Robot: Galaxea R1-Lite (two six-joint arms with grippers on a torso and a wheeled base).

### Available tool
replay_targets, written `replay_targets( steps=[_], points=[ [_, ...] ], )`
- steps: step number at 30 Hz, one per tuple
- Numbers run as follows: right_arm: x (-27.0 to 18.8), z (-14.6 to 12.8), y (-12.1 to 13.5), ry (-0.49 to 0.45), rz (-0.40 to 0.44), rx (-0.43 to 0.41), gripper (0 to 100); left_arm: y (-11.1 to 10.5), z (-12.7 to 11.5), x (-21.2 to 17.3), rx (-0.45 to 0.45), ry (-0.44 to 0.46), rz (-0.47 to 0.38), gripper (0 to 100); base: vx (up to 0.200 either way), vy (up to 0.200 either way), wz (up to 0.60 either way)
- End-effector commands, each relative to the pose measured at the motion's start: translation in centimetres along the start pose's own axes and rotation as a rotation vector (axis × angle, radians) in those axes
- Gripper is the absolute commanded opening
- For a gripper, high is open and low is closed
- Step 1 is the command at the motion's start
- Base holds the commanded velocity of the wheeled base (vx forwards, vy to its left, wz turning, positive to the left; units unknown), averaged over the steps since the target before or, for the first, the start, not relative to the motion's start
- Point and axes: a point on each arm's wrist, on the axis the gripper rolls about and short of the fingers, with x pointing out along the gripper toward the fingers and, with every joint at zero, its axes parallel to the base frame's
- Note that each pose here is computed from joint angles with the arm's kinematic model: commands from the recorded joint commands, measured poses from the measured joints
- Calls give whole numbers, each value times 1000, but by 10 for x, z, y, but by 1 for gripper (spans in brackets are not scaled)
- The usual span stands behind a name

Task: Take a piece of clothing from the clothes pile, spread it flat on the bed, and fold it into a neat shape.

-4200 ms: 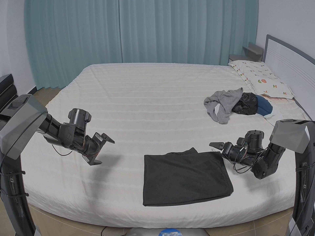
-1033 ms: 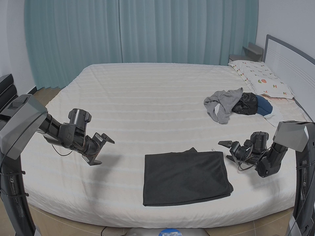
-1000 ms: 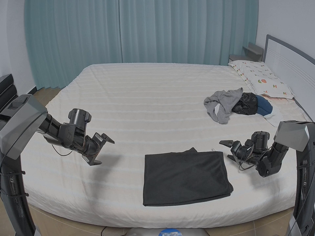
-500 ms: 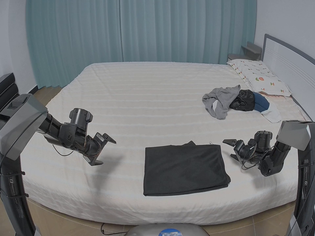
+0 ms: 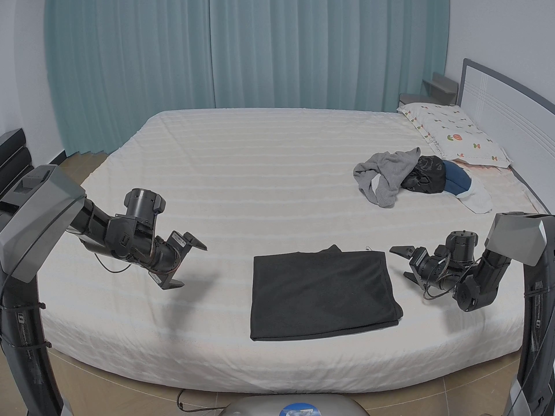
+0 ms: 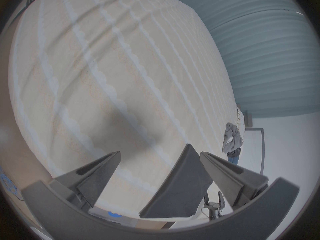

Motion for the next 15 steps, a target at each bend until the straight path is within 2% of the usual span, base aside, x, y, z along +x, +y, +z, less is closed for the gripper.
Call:
replay_targets(
  steps=[1,8,15],
  points=[
    [0,-1,0,2,-1,0,100,-1,-1,2,5,3,-1,100,0,-200,0],
    [0,-1,0,3,1,1,100,-1,-1,2,6,5,-2,100,0,-200,0],
    [-1,-3,0,10,-4,1,100,-2,0,2,14,10,-10,100,0,0,0]
  ],
)
